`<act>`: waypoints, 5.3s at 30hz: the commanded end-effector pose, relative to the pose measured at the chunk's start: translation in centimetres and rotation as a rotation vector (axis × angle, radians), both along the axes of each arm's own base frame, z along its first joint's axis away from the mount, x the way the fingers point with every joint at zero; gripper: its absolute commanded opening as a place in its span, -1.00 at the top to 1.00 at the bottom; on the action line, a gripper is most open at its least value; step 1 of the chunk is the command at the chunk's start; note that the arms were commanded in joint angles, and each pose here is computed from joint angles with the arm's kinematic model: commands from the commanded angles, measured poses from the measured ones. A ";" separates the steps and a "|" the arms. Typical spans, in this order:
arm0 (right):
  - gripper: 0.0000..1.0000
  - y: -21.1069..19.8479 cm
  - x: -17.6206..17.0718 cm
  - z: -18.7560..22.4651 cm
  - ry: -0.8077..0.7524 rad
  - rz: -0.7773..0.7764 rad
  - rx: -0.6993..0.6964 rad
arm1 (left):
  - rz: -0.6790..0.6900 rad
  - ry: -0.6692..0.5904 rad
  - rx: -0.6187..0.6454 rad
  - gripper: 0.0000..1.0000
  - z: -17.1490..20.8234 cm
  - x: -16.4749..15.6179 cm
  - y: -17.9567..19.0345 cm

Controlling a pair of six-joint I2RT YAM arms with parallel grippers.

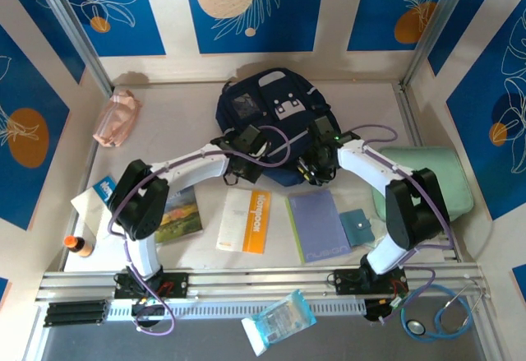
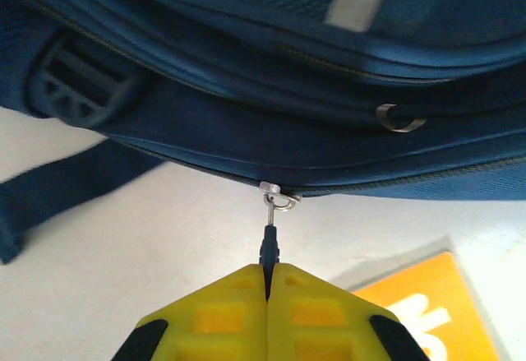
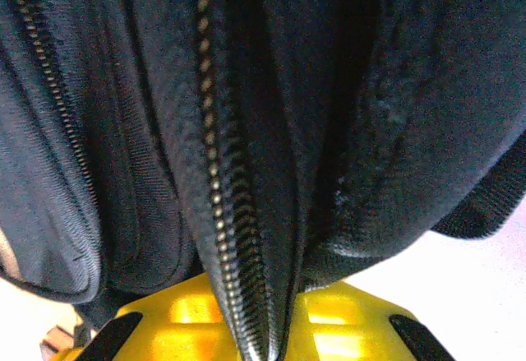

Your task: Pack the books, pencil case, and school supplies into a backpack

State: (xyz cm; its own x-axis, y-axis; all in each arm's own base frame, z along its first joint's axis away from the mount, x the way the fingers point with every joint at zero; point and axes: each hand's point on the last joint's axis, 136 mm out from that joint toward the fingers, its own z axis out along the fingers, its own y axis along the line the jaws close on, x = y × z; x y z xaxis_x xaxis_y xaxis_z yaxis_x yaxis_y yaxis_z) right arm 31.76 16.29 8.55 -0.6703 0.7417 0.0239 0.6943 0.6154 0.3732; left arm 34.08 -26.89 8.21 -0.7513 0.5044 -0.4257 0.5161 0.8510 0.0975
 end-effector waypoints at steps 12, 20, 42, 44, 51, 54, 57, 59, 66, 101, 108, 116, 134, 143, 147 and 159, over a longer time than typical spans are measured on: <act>0.71 1.3 2.0 7.0 -0.191 0.068 0.092 | 0.190 0.035 -0.019 1.00 -0.1 5.9 7.1; 0.71 4.1 1.8 7.3 -0.194 0.098 0.223 | 0.255 0.041 -0.068 1.00 -0.3 8.8 6.9; 0.02 17.6 3.8 3.3 -0.148 0.518 0.334 | 0.644 -0.098 -0.235 -0.74 8.2 2.7 18.7; -0.08 17.2 2.8 3.8 -0.147 0.565 0.331 | 0.674 -0.101 -0.254 -0.86 8.3 1.1 19.5; -0.47 11.3 -3.8 5.1 -0.199 0.737 0.187 | 0.681 -0.017 -0.430 -0.89 7.6 -1.9 17.9; -0.47 8.8 -6.6 3.4 -0.169 0.781 0.089 | 0.728 -0.001 -0.491 -0.89 6.9 -2.3 17.4; -0.47 8.3 -8.6 1.7 -0.152 0.829 0.037 | 0.740 0.054 -0.557 -0.95 6.0 -2.8 15.9; -0.44 8.7 -9.7 0.5 -0.141 0.878 -0.024 | 0.708 0.093 -0.580 -0.98 5.3 -3.3 14.3; -0.26 14.2 -11.5 -2.1 -0.180 1.131 -0.141 | 0.684 0.133 -0.535 -0.92 3.3 -5.2 13.4; 0.06 8.9 -10.2 -4.1 -0.019 0.847 -0.114 | 0.456 0.414 -0.594 -0.50 -3.3 -9.9 3.1; 0.23 8.2 -10.9 -6.1 0.077 0.782 -0.143 | 0.429 0.439 -0.569 -0.25 -4.4 -9.8 2.1; 0.26 7.7 -11.4 -7.4 0.116 0.782 -0.151 | 0.408 0.469 -0.558 -0.01 -5.4 -10.0 1.3; 0.43 8.1 -11.5 -8.1 0.116 0.811 -0.124 | 0.314 0.569 -0.618 0.36 -5.5 -11.4 -0.9; 0.48 8.1 -11.7 -8.3 0.124 0.815 -0.117 | 0.266 0.558 -0.736 0.36 -2.7 -11.6 -2.0; 0.50 8.0 -11.8 -8.4 0.127 0.818 -0.115 | 0.244 0.557 -0.818 0.37 -0.9 -12.1 -2.4; 0.54 9.0 -11.9 -8.8 0.129 0.856 -0.104 | 0.254 0.535 -0.826 0.44 -2.2 -13.6 -0.9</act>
